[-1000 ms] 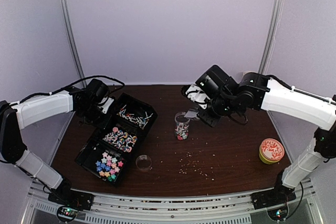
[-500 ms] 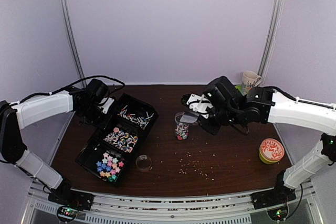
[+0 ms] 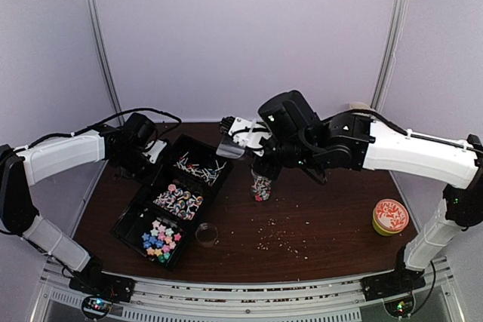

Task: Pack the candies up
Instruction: Scoop the fake candies from the storage box.

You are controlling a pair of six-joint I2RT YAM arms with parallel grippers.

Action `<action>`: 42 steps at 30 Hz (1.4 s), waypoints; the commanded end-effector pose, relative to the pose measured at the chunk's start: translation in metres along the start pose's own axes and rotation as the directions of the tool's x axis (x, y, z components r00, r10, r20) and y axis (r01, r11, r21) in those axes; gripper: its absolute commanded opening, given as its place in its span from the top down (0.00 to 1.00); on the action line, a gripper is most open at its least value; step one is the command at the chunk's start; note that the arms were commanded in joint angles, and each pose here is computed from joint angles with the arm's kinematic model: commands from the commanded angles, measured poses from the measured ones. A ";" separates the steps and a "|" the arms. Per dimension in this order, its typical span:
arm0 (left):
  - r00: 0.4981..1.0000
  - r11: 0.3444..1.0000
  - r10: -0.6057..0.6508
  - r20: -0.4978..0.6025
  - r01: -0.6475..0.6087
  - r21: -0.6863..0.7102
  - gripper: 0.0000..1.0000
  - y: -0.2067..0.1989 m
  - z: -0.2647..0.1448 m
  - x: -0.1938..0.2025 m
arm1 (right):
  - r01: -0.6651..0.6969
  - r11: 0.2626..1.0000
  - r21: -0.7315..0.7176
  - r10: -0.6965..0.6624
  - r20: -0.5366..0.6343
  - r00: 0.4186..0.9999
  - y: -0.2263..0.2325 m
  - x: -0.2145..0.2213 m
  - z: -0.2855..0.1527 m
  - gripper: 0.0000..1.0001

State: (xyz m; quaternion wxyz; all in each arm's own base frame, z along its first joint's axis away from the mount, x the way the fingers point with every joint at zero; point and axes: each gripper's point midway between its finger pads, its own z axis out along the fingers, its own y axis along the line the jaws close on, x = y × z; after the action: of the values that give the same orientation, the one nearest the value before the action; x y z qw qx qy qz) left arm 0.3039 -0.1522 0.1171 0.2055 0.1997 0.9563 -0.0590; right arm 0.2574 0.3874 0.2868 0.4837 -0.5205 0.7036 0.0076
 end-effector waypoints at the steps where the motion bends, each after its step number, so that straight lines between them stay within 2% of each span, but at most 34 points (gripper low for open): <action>1: 0.988 0.980 -0.020 0.153 -0.012 0.201 1.00 -0.029 -0.021 -0.039 | -0.052 0.998 0.038 0.053 -0.040 0.998 -0.011 -0.010 -0.009 1.00; 4: 0.987 0.947 -0.062 0.147 0.012 0.320 1.00 -0.040 -0.021 -0.040 | -0.120 0.992 0.050 0.120 0.006 0.993 -0.020 -0.019 -0.021 1.00; 10: 0.988 0.825 -0.120 0.101 0.042 0.563 1.00 -0.071 -0.023 -0.042 | -0.193 0.981 0.022 0.190 0.102 0.977 -0.032 -0.035 -0.050 1.00; 15: 0.986 0.761 -0.142 0.085 0.054 0.647 1.00 -0.084 -0.027 -0.041 | -0.193 0.981 0.011 0.191 0.100 0.976 -0.032 -0.036 -0.056 1.00; 20: 0.989 0.743 -0.135 0.058 0.062 0.666 1.00 -0.091 -0.023 -0.038 | -0.167 0.986 -0.015 0.168 0.050 0.985 -0.026 -0.031 -0.052 1.00; 24: 0.995 0.799 -0.095 0.039 0.053 0.599 1.00 -0.088 -0.012 -0.031 | -0.129 0.991 -0.038 0.128 -0.034 0.991 -0.017 -0.021 -0.045 1.00; 27: 0.996 0.893 -0.086 0.022 0.067 0.445 1.00 -0.062 0.001 -0.026 | -0.103 0.992 -0.068 0.097 -0.089 0.991 -0.008 -0.013 -0.037 1.00; 31: 0.997 0.951 -0.070 0.021 0.060 0.303 1.00 -0.041 0.007 -0.025 | -0.075 0.991 -0.109 0.056 -0.171 0.984 0.007 0.000 -0.021 1.00; 34: 0.999 0.971 -0.031 0.015 0.026 0.238 1.00 -0.037 0.008 -0.022 | -0.052 0.990 -0.129 0.020 -0.240 0.971 0.020 0.013 -0.005 1.00; 42: 0.999 0.979 0.043 0.015 -0.045 0.196 1.00 -0.047 0.008 -0.018 | -0.032 0.987 -0.158 -0.021 -0.322 0.946 0.037 0.027 0.021 1.00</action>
State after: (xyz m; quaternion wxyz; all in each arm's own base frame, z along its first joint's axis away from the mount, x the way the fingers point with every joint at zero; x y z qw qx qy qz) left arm 0.2887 -0.1873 0.0900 0.1449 0.2250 0.9542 -0.1334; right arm 0.2458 0.3928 0.2332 0.3229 -0.5513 0.7689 -0.0227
